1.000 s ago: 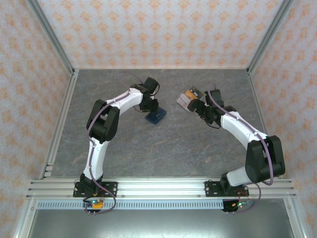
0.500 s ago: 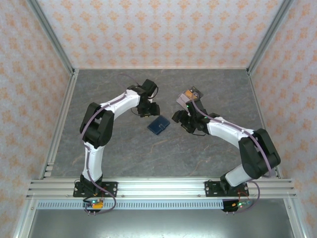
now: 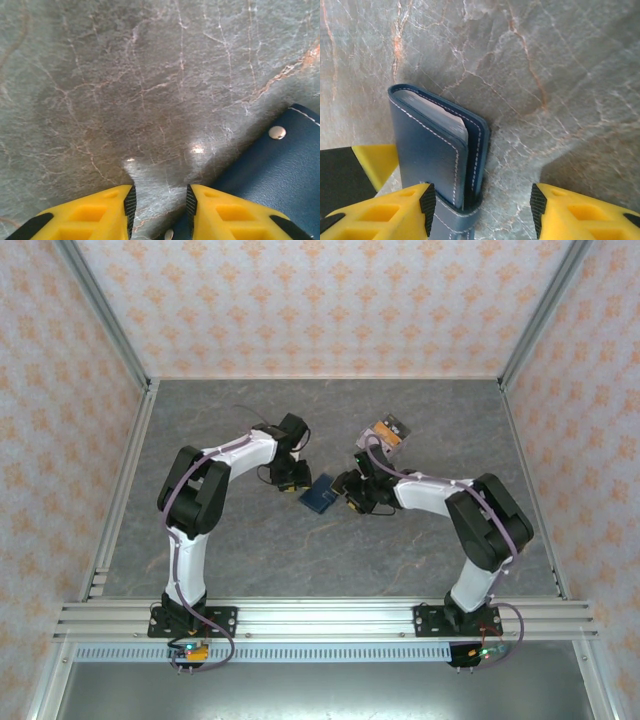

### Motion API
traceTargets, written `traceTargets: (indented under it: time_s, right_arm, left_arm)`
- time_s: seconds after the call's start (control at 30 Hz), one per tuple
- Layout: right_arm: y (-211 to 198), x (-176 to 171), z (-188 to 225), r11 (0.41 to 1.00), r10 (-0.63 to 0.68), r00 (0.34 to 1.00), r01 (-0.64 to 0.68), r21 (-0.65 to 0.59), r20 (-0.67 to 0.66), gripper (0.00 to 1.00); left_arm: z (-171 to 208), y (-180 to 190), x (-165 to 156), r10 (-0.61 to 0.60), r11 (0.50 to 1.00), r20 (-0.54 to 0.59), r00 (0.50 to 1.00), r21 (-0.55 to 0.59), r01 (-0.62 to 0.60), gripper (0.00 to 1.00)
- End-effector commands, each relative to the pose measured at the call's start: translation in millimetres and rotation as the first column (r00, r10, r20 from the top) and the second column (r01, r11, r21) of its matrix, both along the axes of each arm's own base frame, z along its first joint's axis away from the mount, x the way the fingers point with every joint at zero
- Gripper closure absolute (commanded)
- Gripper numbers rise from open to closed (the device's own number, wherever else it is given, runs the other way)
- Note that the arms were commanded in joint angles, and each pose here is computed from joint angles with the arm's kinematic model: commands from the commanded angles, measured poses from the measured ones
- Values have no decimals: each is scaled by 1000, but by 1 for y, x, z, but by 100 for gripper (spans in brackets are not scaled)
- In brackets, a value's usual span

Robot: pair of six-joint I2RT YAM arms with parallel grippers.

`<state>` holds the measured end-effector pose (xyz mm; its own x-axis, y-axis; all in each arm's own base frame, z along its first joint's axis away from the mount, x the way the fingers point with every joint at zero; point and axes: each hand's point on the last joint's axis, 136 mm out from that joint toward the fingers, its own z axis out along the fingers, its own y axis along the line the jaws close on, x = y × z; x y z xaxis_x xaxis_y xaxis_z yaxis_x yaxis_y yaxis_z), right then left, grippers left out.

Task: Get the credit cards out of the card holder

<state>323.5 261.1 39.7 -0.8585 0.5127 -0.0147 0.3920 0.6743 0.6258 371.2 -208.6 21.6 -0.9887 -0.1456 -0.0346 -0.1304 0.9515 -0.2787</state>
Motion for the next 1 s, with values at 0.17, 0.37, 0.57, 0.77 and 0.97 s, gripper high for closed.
traceTargets:
  time_s: [0.17,0.37,0.57,0.77,0.97]
  right_arm:
    - [19,13,4,998,25,1000,-26,50,12,47]
    - [32,18,11,991,56,997,-62,115,50,47]
    - [47,24,24,973,86,990,-108,205,113,48]
    - [57,28,40,952,99,980,-144,271,173,48]
    - [62,28,45,939,106,974,-163,301,199,52]
  left_arm:
    - [-2,-3,-13,27,999,-25,999,-33,-28,70]
    - [-2,-8,-21,21,998,-42,999,-65,-24,72]
    - [-2,-9,-24,20,997,-45,999,-77,-24,72]
    - [0,-14,-26,22,994,-42,999,-103,-27,74]
    - [10,-16,-22,27,993,-16,1000,-118,-29,74]
